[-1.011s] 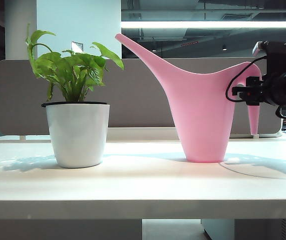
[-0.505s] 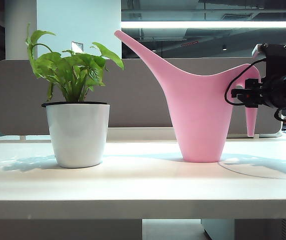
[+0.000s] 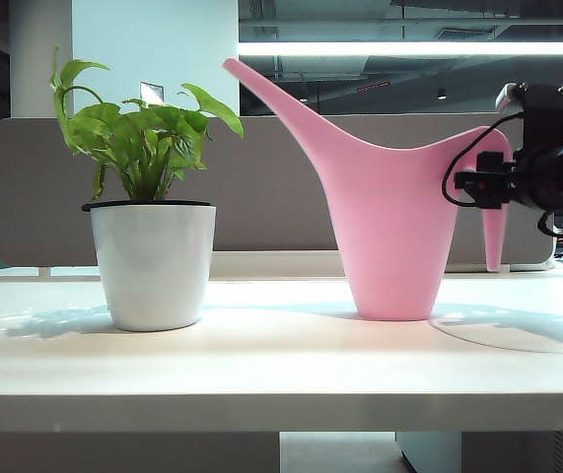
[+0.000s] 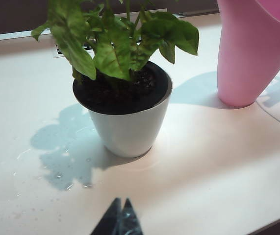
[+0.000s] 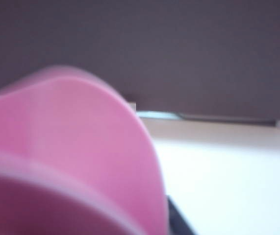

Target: Pick up the watering can from the table, water the potted plant, and put the can back.

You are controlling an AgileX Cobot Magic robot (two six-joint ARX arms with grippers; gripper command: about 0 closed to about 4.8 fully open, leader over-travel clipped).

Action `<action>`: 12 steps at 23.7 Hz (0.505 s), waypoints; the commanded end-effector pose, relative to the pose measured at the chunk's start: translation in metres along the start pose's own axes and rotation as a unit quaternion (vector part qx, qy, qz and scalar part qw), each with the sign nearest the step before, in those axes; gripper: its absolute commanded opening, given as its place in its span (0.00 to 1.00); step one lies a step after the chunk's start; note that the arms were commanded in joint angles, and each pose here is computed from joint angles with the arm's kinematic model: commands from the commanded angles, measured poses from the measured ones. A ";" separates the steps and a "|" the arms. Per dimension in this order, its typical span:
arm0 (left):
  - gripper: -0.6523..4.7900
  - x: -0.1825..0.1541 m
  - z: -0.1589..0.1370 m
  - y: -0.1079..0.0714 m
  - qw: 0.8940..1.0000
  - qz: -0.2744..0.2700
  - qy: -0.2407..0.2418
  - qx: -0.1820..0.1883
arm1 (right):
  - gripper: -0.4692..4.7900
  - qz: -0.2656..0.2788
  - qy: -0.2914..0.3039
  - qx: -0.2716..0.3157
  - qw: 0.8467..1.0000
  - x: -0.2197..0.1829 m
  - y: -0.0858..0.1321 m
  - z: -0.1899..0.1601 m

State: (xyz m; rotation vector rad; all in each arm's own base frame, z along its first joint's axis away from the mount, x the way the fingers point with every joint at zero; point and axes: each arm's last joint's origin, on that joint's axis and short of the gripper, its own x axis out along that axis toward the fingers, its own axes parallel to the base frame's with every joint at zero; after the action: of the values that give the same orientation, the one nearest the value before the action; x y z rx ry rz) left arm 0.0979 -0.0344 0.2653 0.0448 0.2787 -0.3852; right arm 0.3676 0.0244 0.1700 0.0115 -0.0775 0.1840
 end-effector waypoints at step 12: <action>0.11 0.000 0.001 0.000 1.000 0.000 -0.005 0.001 | 0.62 0.004 0.008 -0.006 1.000 -0.016 0.002 -0.002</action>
State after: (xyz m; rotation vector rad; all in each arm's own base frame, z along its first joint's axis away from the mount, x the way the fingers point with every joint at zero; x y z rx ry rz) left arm 0.0978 -0.0344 0.2654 0.0446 0.2775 -0.3852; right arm 0.3551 0.0242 0.1652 0.0004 -0.0534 0.1923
